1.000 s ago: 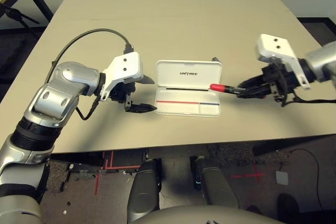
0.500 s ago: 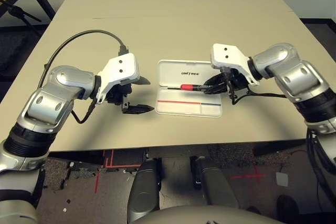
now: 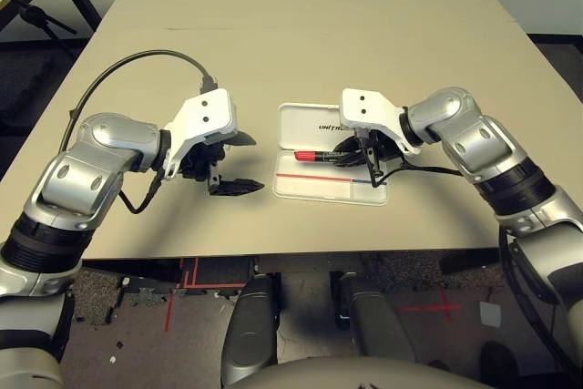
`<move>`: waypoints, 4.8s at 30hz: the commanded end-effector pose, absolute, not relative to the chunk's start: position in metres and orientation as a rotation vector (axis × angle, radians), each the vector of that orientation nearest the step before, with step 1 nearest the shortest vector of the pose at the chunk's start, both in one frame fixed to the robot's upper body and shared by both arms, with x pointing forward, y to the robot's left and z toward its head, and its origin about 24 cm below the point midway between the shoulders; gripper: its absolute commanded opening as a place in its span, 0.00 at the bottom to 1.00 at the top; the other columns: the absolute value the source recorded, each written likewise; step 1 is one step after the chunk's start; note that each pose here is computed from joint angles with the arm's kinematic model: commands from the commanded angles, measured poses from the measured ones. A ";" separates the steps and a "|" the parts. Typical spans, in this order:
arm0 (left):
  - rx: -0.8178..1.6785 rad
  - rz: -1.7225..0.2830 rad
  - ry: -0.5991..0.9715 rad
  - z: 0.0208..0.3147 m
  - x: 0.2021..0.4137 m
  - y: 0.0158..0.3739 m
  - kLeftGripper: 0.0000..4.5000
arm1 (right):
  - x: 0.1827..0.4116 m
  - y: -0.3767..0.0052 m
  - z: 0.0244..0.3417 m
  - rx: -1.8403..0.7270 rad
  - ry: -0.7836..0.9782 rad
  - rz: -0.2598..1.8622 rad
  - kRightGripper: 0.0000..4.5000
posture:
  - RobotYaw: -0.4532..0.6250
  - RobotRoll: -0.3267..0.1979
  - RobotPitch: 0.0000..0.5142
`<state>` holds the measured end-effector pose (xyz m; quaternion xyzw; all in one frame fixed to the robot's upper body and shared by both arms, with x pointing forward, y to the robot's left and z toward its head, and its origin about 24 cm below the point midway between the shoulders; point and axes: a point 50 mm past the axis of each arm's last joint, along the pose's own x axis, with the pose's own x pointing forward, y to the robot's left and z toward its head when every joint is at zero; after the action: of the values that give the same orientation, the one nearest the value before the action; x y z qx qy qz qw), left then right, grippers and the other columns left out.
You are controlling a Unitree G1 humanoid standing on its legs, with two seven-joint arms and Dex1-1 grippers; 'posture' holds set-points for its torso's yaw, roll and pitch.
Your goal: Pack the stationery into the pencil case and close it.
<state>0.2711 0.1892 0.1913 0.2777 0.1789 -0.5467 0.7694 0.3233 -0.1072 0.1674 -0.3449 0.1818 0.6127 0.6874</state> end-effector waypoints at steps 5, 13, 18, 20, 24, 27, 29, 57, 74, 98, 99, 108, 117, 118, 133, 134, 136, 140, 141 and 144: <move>0.586 -1.160 0.381 0.193 0.270 0.191 1.00 | 0.322 -0.106 0.161 -0.729 0.422 1.403 0.99 | 0.52 0.62 0.35; 0.487 -0.964 0.382 0.193 0.288 0.197 1.00 | 0.311 -0.127 0.170 -0.558 0.386 1.553 0.99 | 0.51 0.62 0.35; 0.388 -0.779 0.387 0.194 0.306 0.204 1.00 | 0.306 -0.147 0.173 -0.479 0.331 1.573 0.99 | 0.51 0.62 0.35; 0.369 -0.699 0.402 0.194 0.312 0.208 1.00 | 0.304 -0.156 0.174 -0.472 0.317 1.566 0.99 | 0.49 0.62 0.35; 0.304 -0.597 0.407 0.191 0.321 0.209 1.00 | 0.299 -0.176 0.182 -0.421 0.218 1.568 0.99 | 0.49 0.62 0.35; 0.255 -0.540 0.416 0.189 0.327 0.209 1.00 | 0.294 -0.189 0.186 -0.326 0.173 1.623 0.99 | 0.48 0.62 0.34; 0.223 -0.508 0.420 0.187 0.330 0.210 1.00 | 0.291 -0.196 0.184 -0.292 0.242 1.635 0.99 | 0.46 0.62 0.34; 0.243 -0.311 0.759 0.141 0.361 0.225 0.91 | 0.279 -0.205 0.177 -0.172 0.212 1.633 1.00 | 0.41 0.62 0.33; 0.245 -0.344 0.777 0.142 0.358 0.230 0.24 | 0.279 -0.198 0.182 -0.167 0.193 1.626 1.00 | 0.42 0.62 0.33; 0.567 -0.727 0.532 0.184 0.315 0.223 0.24 | 0.297 -0.212 0.181 -0.253 0.194 1.584 1.00 | 0.56 0.62 0.32; 0.581 -0.743 0.522 0.185 0.312 0.221 0.24 | 0.299 -0.213 0.181 -0.267 0.198 1.579 1.00 | 0.57 0.62 0.32; 0.714 -1.008 0.519 0.198 0.280 0.206 0.24 | 0.308 -0.218 0.186 -0.321 0.196 1.568 1.00 | 0.57 0.62 0.32; 0.769 -1.194 0.479 0.196 0.279 0.180 0.24 | 0.299 -0.223 0.186 -0.310 0.192 1.564 1.00 | 0.52 0.62 0.31; 0.771 -1.216 0.475 0.196 0.279 0.177 0.24 | 0.298 -0.224 0.185 -0.309 0.191 1.563 1.00 | 0.51 0.62 0.31; 0.853 -1.446 0.410 0.185 0.292 0.135 0.24 | 0.278 -0.233 0.183 -0.279 0.188 1.516 1.00 | 0.41 0.62 0.32; 0.854 -1.452 0.407 0.184 0.295 0.132 0.24 | 0.277 -0.233 0.184 -0.278 0.186 1.511 1.00 | 0.40 0.62 0.32; 0.868 -1.477 0.407 0.179 0.299 0.127 0.24 | 0.275 -0.234 0.184 -0.274 0.184 1.502 1.00 | 0.39 0.62 0.32; 0.883 -1.509 0.412 0.174 0.304 0.119 0.24 | 0.272 -0.234 0.185 -0.268 0.176 1.487 1.00 | 0.37 0.62 0.32; 0.887 -1.511 0.414 0.173 0.305 0.117 0.24 | 0.271 -0.234 0.185 -0.266 0.174 1.483 1.00 | 0.37 0.62 0.33; 0.890 -1.520 0.415 0.170 0.307 0.112 0.24 | 0.270 -0.234 0.185 -0.263 0.173 1.474 1.00 | 0.36 0.62 0.33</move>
<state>0.3055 0.1162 0.1698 0.3747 0.1792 -0.6573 0.6288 0.2732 -0.2321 0.1809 -0.1164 0.0860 0.6730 0.7253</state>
